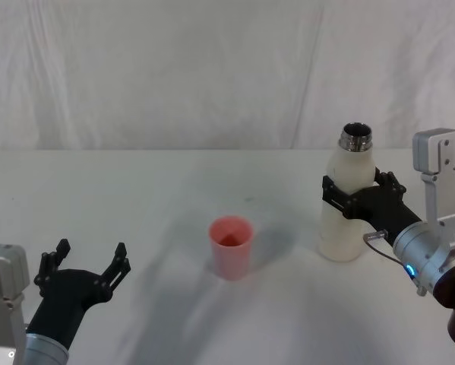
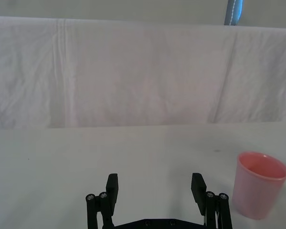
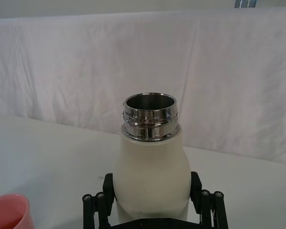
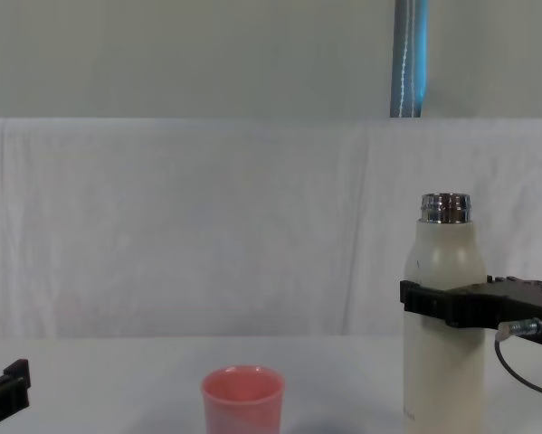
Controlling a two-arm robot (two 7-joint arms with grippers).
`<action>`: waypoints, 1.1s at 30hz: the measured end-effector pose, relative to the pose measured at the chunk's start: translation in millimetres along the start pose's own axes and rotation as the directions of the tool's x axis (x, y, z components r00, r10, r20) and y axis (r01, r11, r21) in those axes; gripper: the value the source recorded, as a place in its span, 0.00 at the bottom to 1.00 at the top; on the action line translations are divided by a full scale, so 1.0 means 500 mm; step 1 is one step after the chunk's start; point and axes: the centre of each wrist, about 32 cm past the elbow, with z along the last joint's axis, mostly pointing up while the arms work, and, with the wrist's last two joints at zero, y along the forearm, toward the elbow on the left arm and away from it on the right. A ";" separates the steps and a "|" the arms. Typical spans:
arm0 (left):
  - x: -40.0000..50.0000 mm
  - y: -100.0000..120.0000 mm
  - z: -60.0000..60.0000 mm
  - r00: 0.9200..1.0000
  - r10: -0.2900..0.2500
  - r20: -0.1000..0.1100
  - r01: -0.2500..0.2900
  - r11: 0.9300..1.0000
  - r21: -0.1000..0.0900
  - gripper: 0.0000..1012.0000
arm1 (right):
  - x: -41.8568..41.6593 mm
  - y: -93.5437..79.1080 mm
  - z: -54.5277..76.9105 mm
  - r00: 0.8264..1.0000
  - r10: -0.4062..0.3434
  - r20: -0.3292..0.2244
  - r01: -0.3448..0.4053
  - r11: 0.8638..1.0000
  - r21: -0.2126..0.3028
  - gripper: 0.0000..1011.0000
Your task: Grasp the thermos with one hand and pour water into the cup lid.
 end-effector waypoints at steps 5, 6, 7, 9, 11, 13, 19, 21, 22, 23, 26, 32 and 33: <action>0.000 0.000 0.000 1.000 0.000 0.000 0.000 1.000 0.000 0.99 | 0.000 -0.002 0.001 1.000 0.000 -0.001 0.000 1.000 -0.002 0.95; 0.000 0.000 0.000 1.000 0.000 0.000 0.000 1.000 0.000 0.99 | 0.000 -0.002 0.001 1.000 0.000 -0.001 0.000 1.000 -0.002 0.95; 0.000 0.000 0.000 1.000 0.000 0.000 0.000 1.000 0.000 0.99 | 0.001 -0.002 0.001 1.000 0.000 -0.001 0.000 1.000 -0.003 0.95; 0.000 0.000 0.000 1.000 0.000 0.000 0.000 1.000 0.000 0.99 | 0.001 -0.003 0.001 1.000 -0.001 0.001 0.001 1.000 -0.003 0.95; 0.000 0.000 0.000 1.000 0.000 0.000 0.000 1.000 0.000 0.99 | 0.002 -0.003 0.001 1.000 -0.001 0.001 0.001 1.000 -0.003 0.95; 0.000 0.000 0.000 1.000 0.000 0.000 0.000 1.000 0.000 0.99 | 0.002 -0.003 0.001 1.000 -0.001 0.001 0.001 1.000 -0.003 0.95; 0.000 0.000 0.000 1.000 0.000 0.000 0.000 1.000 0.000 0.99 | 0.002 -0.003 0.001 1.000 -0.001 0.001 0.001 1.000 -0.003 0.95; 0.000 0.000 0.000 1.000 0.000 0.000 0.000 1.000 0.000 0.99 | 0.002 -0.003 0.001 1.000 -0.001 0.001 0.001 1.000 -0.003 0.95; 0.000 0.000 0.000 1.000 0.000 0.000 0.000 1.000 0.000 0.99 | 0.002 -0.003 0.001 1.000 -0.001 0.001 0.001 1.000 -0.002 0.95; 0.000 0.000 0.000 1.000 0.000 0.000 0.000 1.000 0.000 0.99 | 0.002 -0.003 0.001 1.000 -0.001 0.002 0.001 1.000 -0.002 0.95; 0.000 0.000 0.000 1.000 0.000 0.000 0.000 1.000 0.000 0.99 | 0.002 -0.003 0.001 1.000 -0.001 0.002 0.001 1.000 -0.002 0.95; 0.000 0.000 0.000 1.000 0.000 0.000 0.000 1.000 0.000 0.99 | 0.002 -0.003 0.001 1.000 -0.002 0.002 0.002 1.000 0.000 0.99; 0.000 0.000 0.000 1.000 0.000 0.000 0.000 1.000 0.000 0.99 | 0.002 -0.003 0.001 1.000 -0.002 0.002 0.002 1.000 0.000 0.99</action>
